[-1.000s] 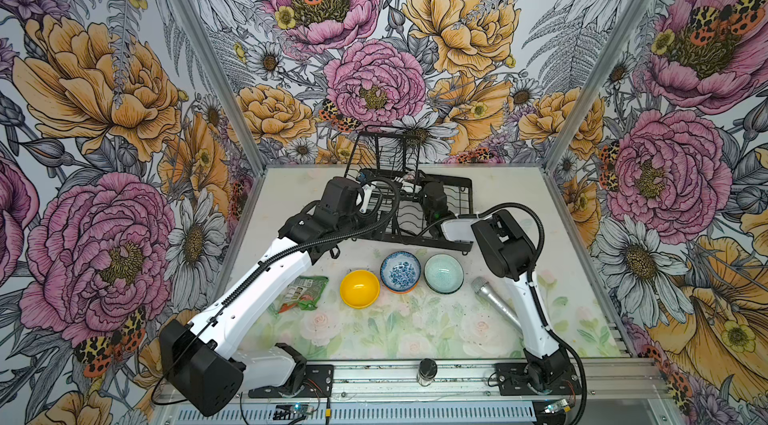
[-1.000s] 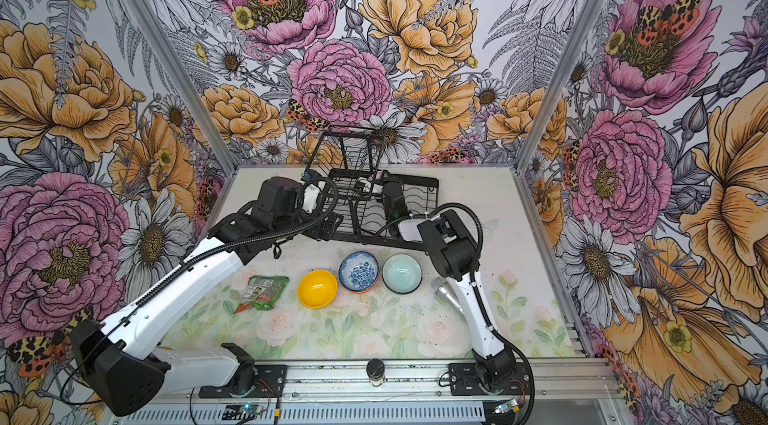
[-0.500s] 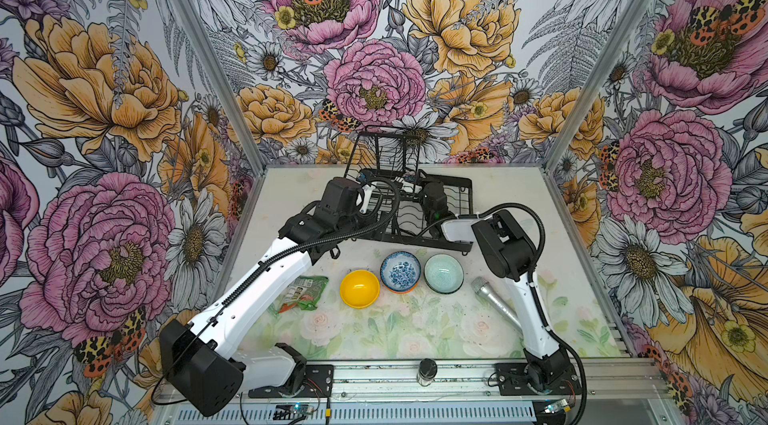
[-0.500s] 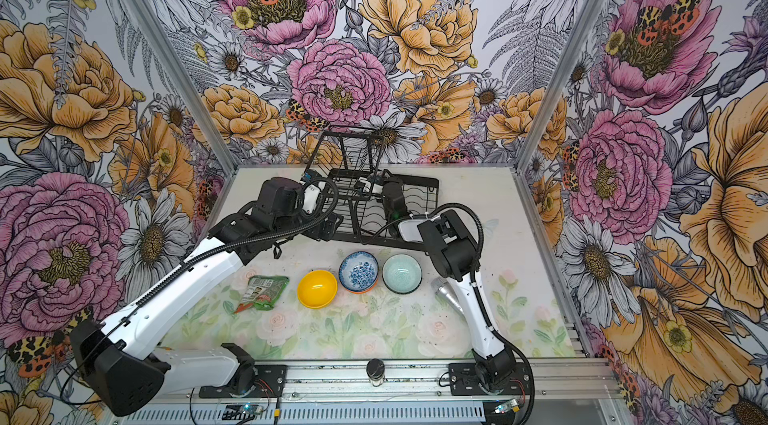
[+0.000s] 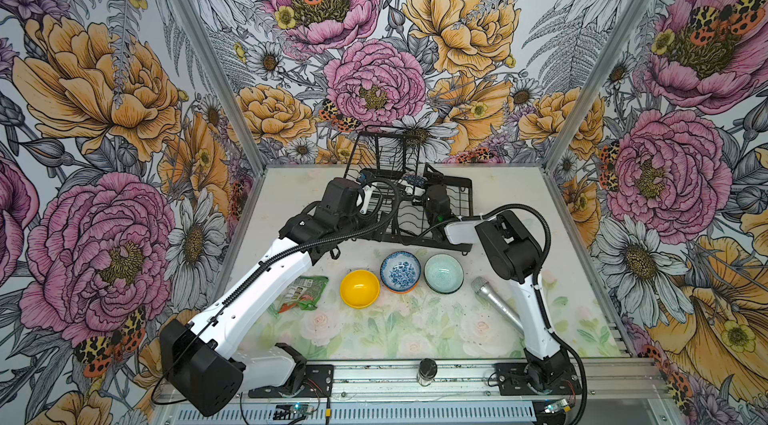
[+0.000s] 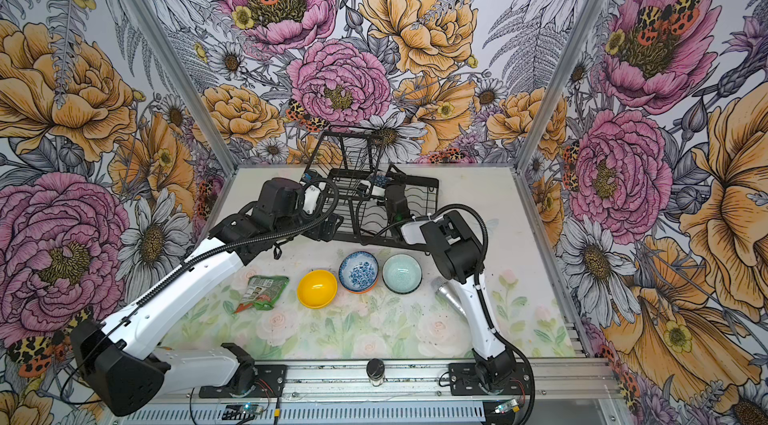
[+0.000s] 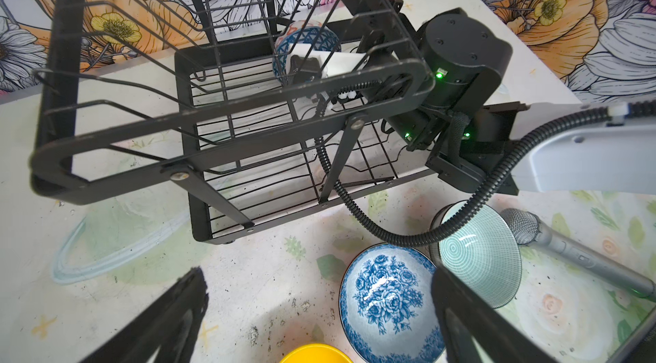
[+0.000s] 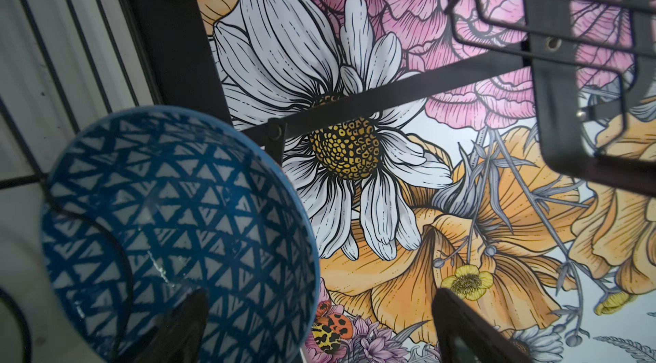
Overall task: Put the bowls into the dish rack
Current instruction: 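Lower the bowl upright into the rack slots with the right gripper, then open and withdraw the right gripper while the left gripper moves toward the yellow bowl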
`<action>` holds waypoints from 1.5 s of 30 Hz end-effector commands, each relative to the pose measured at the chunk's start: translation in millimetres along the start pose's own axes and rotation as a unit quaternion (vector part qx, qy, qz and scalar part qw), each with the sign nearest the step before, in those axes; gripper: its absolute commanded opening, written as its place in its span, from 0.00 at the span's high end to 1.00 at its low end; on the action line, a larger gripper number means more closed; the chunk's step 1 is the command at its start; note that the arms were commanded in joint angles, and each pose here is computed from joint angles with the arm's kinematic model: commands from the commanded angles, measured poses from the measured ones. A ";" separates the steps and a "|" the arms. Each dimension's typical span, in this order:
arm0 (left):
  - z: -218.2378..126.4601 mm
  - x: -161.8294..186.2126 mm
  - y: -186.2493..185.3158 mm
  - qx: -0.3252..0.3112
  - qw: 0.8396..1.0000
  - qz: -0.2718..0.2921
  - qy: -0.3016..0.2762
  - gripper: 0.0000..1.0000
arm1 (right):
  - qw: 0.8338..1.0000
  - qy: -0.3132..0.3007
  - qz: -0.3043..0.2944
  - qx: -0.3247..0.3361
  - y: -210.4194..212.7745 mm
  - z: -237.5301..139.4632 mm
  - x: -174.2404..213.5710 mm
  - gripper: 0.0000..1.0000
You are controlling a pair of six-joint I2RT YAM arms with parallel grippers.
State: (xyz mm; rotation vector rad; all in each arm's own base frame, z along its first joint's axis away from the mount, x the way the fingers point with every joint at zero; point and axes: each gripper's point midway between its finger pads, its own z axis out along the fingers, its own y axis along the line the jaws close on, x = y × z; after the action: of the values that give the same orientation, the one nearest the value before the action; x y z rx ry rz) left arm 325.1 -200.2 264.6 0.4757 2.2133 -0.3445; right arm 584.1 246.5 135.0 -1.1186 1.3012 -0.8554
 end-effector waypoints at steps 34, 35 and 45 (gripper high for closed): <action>-1.3 0.9 5.7 -0.009 1.000 -0.005 -0.009 0.01 | 0.991 0.051 0.125 -0.004 -71.7 -116.3 38.8 0.01; -1.8 0.6 6.1 -0.010 1.000 -0.006 -0.010 0.01 | 0.989 0.059 0.134 -0.009 -72.3 -121.2 40.8 0.00; -4.3 4.2 14.4 -0.027 0.999 -0.016 -0.017 0.01 | 0.934 0.176 0.295 -0.096 -91.9 -179.0 47.6 0.01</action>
State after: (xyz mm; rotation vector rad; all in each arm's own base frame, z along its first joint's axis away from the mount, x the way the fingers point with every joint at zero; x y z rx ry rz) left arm 324.2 -193.9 252.7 0.4591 2.2304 -0.3207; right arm 444.8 158.4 219.1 -0.7958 1.7338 -0.5883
